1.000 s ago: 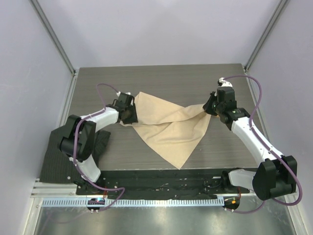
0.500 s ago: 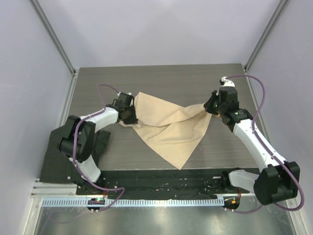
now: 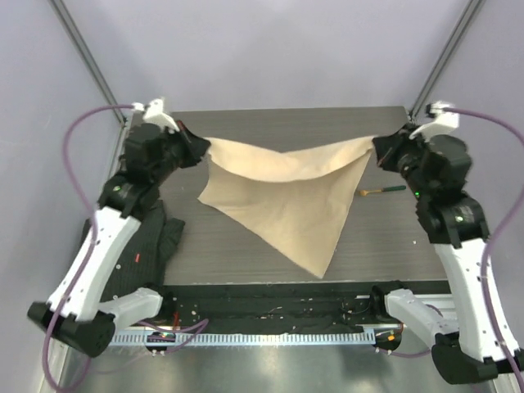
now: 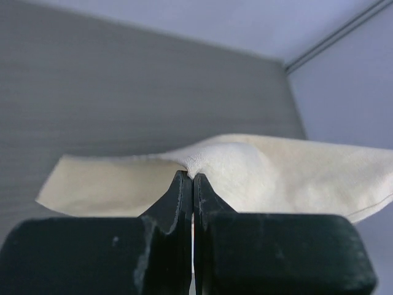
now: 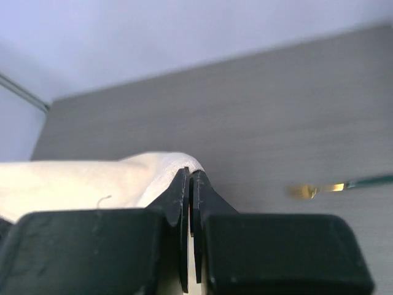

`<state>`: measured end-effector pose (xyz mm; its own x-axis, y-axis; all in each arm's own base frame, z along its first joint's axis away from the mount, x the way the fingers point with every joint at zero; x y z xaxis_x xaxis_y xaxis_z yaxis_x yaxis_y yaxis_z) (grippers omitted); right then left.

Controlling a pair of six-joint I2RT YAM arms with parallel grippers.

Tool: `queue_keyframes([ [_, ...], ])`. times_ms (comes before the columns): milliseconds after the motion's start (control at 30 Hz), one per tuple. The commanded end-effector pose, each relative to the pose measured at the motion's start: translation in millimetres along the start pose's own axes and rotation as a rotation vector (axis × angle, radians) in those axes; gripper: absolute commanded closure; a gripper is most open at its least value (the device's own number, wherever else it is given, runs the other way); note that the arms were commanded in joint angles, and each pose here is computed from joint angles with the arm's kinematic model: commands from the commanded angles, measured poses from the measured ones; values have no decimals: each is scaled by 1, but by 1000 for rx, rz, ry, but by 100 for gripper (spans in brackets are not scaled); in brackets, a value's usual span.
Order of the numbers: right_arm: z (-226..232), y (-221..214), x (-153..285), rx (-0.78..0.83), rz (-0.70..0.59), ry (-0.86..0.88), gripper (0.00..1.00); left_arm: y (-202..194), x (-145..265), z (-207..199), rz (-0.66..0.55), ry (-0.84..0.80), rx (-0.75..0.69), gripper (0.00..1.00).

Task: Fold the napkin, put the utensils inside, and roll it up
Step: Flatten the napkin out

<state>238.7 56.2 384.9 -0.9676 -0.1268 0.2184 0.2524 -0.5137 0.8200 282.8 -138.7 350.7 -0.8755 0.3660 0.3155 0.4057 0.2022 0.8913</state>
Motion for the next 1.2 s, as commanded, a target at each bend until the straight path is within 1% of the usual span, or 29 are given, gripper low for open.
queue_keyframes([
  [0, 34, 84, 69, 53, -260, 60, 99, 69, 81, -9, -210, 34, -40, 100],
  [33, 37, 91, 78, 55, -280, 63, 99, 79, 92, -12, -241, 25, -53, 100],
  [67, 42, 99, 85, 56, -304, 80, 99, 100, 112, -20, -309, 6, -60, 100],
  [100, 51, 114, 100, 50, -349, 115, 99, 105, 121, -23, -317, -7, -65, 100],
  [167, 61, 122, 109, 50, -366, 161, 99, 118, 133, -30, -353, -34, -86, 100],
  [200, 65, 127, 107, 52, -367, 172, 99, 127, 140, -34, -381, -50, -91, 100],
  [300, 67, 124, 85, 59, -325, 163, 99, 133, 122, -35, -364, -54, -121, 100],
  [333, 66, 120, 65, 63, -293, 143, 99, 129, 97, -32, -315, -37, -125, 100],
  [367, 63, 116, 51, 71, -271, 122, 99, 127, 86, -31, -285, -57, -127, 100],
  [433, 57, 105, 12, 86, -221, 77, 99, 127, 56, -12, -235, -38, -92, 100],
  [467, 54, 102, -2, 88, -204, 60, 99, 121, 28, -3, -171, -51, -68, 100],
  [500, 52, 97, -15, 93, -186, 49, 99, 120, 15, 3, -153, -53, -36, 100],
  [533, 49, 92, -39, 98, -163, 30, 99, 121, 4, 15, -145, -32, -18, 100],
  [567, 48, 90, -51, 100, -153, 28, 99, 117, -21, 23, -115, -34, -6, 100],
  [600, 46, 88, -65, 102, -143, 22, 99, 117, -31, 30, -109, -26, 2, 100],
  [633, 45, 92, -77, 100, -161, 23, 99, 118, -41, 38, -104, -13, 12, 100],
  [667, 42, 88, -102, 103, -137, 11, 99, 121, -57, 44, -108, -11, 13, 100],
  [733, 46, 94, -125, 95, -155, 49, 99, 128, -73, 53, -129, -18, 9, 100],
  [767, 44, 97, -149, 86, -148, 49, 99, 144, -73, 51, -171, -30, -2, 100],
  [800, 46, 101, -159, 78, -154, 61, 99, 143, -91, 58, -153, -36, 3, 100],
  [833, 47, 104, -170, 69, -152, 67, 99, 150, -93, 58, -163, -45, 4, 100],
  [867, 59, 120, -170, 52, -178, 121, 99, 159, -95, 61, -175, -48, 5, 100],
  [900, 57, 117, -189, 47, -160, 123, 99, 172, -96, 58, -199, -63, -1, 100],
  [933, 61, 122, -192, 41, -165, 142, 99, 181, -93, 54, -216, -82, -7, 100],
  [967, 72, 136, -186, 38, -198, 181, 99, 189, -89, 53, -236, -91, -16, 100],
  [1000, 74, 137, -191, 38, -196, 191, 99, 204, -79, 46, -282, -102, -35, 100],
  [1033, 78, 142, -188, 40, -208, 203, 99, 209, -74, 44, -303, -105, -44, 100],
  [1133, 86, 155, -172, 48, -243, 226, 99, 218, -57, 39, -333, -121, -61, 100],
  [1167, 82, 149, -171, 49, -227, 215, 99, 215, -54, 38, -325, -123, -67, 100],
])
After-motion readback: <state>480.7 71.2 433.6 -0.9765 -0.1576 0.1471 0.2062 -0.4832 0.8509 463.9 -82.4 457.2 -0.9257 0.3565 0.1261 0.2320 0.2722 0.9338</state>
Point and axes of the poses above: each gripper's point midway between its finger pads, its own x axis back along the fingers, its own z axis along the line the jaws close on, y = z × x, the point moved 6 cm from there along x, back along the fingers, and after that the axes turned 12 degrees about -x, right-handed, at the moved point
